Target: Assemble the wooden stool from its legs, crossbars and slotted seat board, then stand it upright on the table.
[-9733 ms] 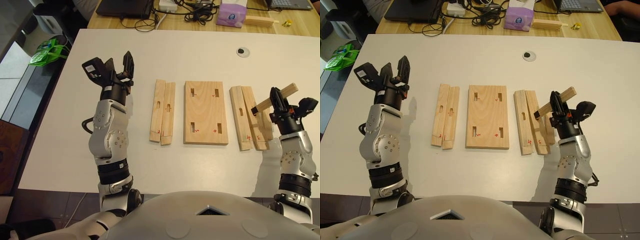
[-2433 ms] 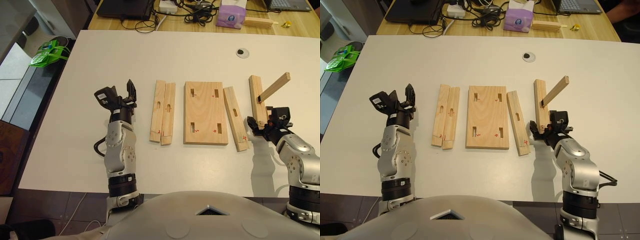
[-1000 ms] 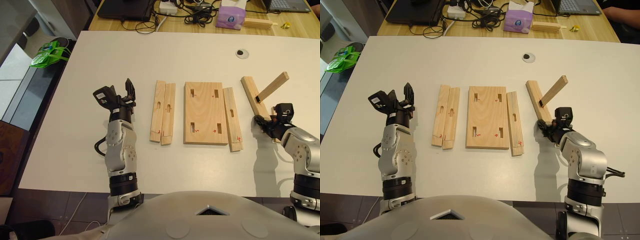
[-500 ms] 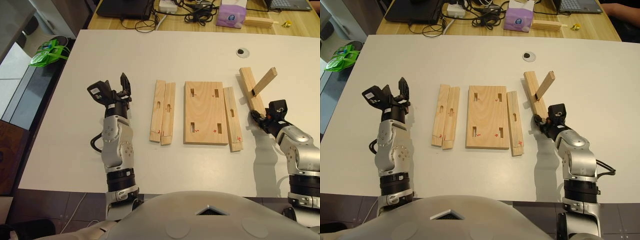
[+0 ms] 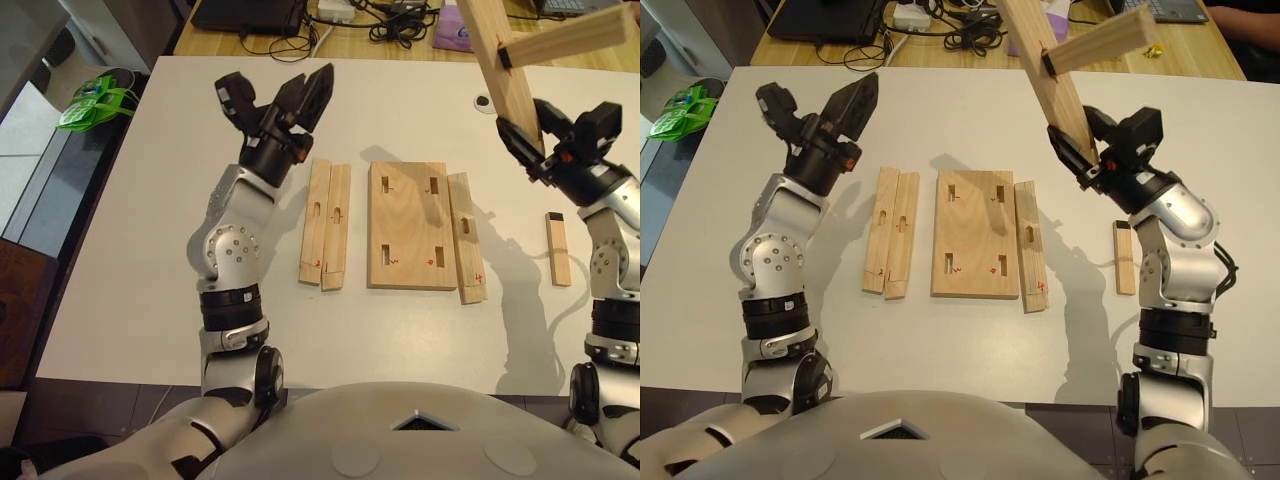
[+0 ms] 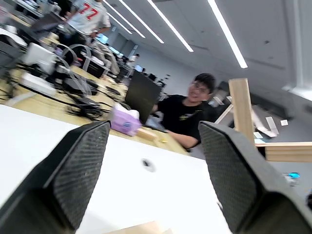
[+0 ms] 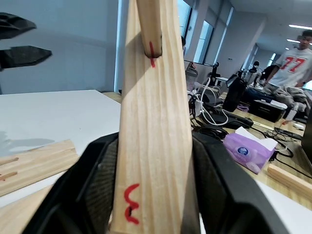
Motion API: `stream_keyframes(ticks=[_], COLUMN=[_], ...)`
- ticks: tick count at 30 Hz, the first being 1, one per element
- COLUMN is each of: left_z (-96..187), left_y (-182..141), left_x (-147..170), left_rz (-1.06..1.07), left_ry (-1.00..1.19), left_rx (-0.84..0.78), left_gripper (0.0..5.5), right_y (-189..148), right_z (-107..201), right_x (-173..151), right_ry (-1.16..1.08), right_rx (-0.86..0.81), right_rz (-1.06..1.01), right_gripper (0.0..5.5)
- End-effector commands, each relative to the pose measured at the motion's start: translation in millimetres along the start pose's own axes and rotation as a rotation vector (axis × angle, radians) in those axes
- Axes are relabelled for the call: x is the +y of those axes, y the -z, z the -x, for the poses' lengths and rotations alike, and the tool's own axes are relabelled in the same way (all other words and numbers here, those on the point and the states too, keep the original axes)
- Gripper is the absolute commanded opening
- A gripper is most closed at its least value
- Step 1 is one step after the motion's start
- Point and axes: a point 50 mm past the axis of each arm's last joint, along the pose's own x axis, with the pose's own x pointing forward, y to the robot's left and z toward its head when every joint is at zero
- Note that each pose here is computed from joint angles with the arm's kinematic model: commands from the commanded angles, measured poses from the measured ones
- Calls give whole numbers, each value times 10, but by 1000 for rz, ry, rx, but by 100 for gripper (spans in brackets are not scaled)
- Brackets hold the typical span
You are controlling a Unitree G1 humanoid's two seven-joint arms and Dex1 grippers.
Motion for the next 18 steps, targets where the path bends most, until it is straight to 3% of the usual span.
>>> stream_keyframes(ticks=[1, 10, 18], left_z=[-189, -268, -252], left_y=[-40, -139, -90], left_x=[-143, -422, -449], left_rz=[104, 144, 130], left_ry=[89, 222, 237], left_rx=[-3, -31, -11], left_gripper=[333, 333, 333], right_y=[-194, -310, -336], right_z=[-162, -352, -446], right_x=[95, 261, 128], right_ry=[-165, -276, -144], right_rx=[-61, -120, -165], right_rz=[52, 76, 108], right_gripper=[206, 206, 206])
